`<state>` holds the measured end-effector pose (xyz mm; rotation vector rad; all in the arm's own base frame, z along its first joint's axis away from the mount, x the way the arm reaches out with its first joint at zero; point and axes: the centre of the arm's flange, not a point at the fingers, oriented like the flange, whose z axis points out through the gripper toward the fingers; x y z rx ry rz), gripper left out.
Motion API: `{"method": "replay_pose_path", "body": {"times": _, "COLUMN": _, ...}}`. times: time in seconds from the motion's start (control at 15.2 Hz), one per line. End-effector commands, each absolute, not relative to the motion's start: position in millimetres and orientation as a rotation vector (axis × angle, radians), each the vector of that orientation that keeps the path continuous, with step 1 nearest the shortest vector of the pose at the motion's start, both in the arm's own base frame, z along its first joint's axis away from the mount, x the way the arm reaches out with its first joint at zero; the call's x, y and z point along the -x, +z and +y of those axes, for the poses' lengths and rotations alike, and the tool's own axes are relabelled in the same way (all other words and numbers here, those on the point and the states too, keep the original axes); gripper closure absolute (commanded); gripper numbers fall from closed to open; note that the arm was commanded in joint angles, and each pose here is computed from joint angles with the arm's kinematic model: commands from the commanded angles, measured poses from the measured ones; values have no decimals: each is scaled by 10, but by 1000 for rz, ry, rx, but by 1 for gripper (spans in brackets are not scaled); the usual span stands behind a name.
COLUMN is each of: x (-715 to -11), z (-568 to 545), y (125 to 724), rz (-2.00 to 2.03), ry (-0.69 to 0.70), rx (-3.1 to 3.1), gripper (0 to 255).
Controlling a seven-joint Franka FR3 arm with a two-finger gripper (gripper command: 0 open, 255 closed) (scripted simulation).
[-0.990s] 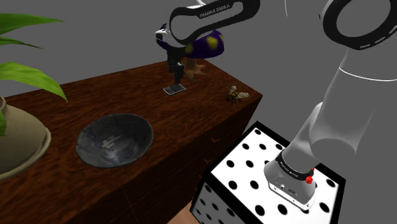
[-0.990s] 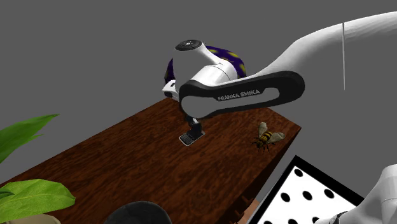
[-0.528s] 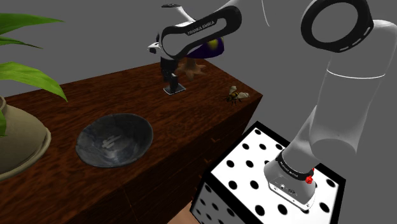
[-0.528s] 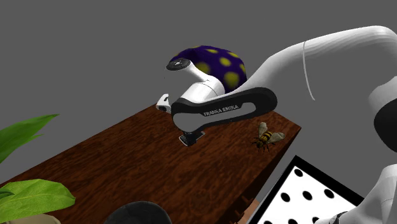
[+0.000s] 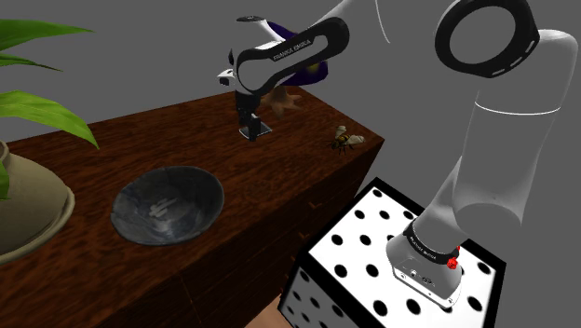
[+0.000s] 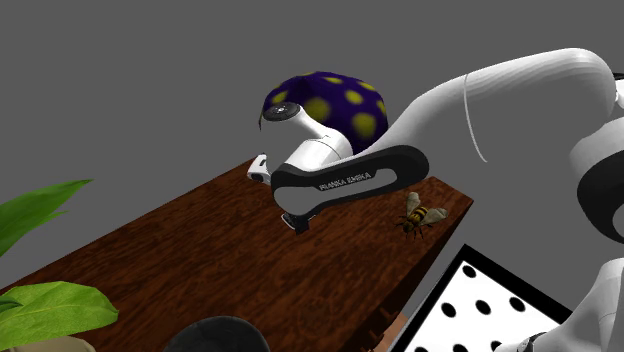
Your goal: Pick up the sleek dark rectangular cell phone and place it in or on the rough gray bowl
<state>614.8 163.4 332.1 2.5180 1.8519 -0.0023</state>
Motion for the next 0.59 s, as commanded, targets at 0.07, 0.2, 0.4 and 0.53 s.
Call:
{"method": "replay_pose_path", "body": {"times": 0.07, "x": -6147, "z": 1634, "y": 3321, "rz": 1852, "ry": -2, "rx": -2518, "gripper": 0}}
{"method": "replay_pose_path", "body": {"times": 0.2, "x": -6147, "z": 1634, "y": 3321, "rz": 1852, "ry": -2, "rx": -2518, "gripper": 255}}
{"method": "replay_pose_path", "body": {"times": 0.4, "x": -6147, "z": 1634, "y": 3321, "rz": 1852, "ry": -2, "rx": -2518, "gripper": 255}}
{"method": "replay_pose_path", "body": {"times": 0.53, "x": -6147, "z": 1634, "y": 3321, "rz": 1852, "ry": -2, "rx": -2518, "gripper": 255}}
